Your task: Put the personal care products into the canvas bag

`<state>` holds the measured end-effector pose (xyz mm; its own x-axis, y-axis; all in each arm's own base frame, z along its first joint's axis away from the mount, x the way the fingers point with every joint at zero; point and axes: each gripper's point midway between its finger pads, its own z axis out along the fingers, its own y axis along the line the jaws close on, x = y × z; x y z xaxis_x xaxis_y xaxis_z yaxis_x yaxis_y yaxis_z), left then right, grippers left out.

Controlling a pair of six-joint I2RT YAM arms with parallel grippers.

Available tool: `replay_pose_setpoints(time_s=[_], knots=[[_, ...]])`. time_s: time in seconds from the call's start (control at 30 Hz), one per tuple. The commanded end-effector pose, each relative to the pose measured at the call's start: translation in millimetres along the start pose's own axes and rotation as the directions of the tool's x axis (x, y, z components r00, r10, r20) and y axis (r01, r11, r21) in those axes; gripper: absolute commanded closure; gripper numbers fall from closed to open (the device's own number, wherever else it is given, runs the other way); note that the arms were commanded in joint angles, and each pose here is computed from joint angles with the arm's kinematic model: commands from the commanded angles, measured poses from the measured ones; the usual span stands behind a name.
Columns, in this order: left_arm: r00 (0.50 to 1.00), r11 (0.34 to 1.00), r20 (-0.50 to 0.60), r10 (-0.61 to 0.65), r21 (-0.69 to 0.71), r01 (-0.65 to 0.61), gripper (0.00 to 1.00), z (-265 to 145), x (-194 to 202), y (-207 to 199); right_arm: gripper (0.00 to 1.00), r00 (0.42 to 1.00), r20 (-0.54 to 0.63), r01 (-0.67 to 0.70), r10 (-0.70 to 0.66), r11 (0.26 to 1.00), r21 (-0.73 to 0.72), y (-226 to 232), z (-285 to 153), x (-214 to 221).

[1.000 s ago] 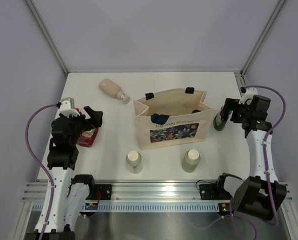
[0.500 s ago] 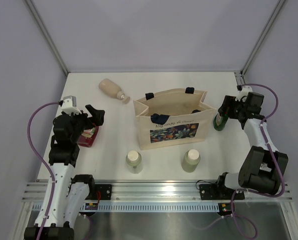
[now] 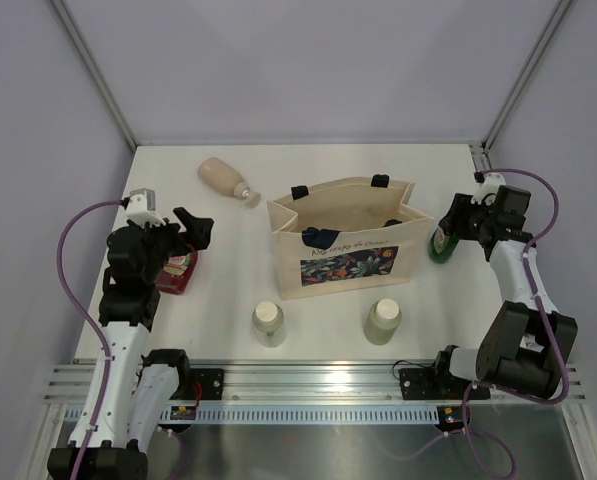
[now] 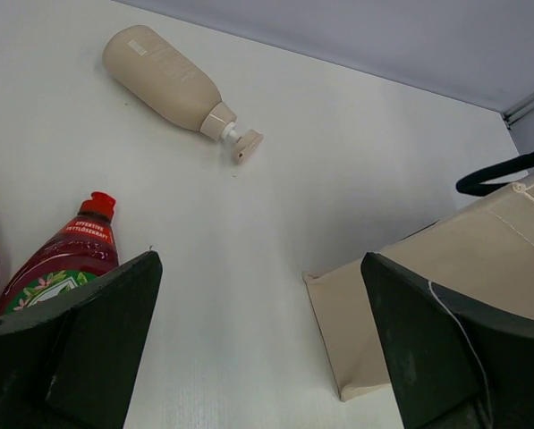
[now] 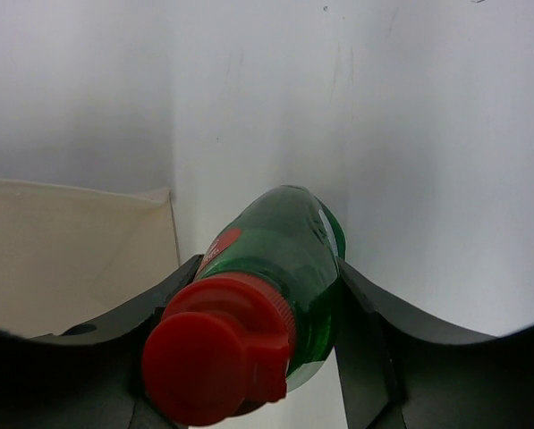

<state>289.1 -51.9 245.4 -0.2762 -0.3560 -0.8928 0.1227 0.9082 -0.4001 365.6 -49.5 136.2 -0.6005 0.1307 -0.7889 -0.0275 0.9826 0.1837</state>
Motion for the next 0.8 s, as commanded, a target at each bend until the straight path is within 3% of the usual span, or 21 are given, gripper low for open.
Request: replay_pose_setpoints(time_s=[0.0, 0.2, 0.5, 0.77], knots=[[0.999, 0.996, 0.036, 0.01, 0.09, -0.014, 0.01, 2.2, -11.9, -17.4, 1.0, 0.961, 0.269, 0.077, -0.067, 0.997, -0.028, 19.7, -45.8, -88.7], [0.999, 0.994, 0.032, 0.006, 0.11, -0.01, 0.01, 2.2, -7.6, -19.6, 1.0, 0.92, 0.39, 0.082, -0.048, 0.994, -0.07, 46.9, -97.0, -130.6], [1.0, 0.989, 0.027, 0.003, 0.148, -0.007, 0.01, 2.1, -6.3, -25.9, 1.0, 0.777, 0.626, 0.19, -0.063, 0.972, -0.138, 98.3, -191.8, -237.1], [1.0, 0.988, 0.005, -0.007, 0.153, 0.006, 0.01, 1.4, -3.1, -27.2, 1.0, 0.759, 0.648, 0.34, -0.062, 0.887, -0.313, 178.6, -205.5, -257.4]])
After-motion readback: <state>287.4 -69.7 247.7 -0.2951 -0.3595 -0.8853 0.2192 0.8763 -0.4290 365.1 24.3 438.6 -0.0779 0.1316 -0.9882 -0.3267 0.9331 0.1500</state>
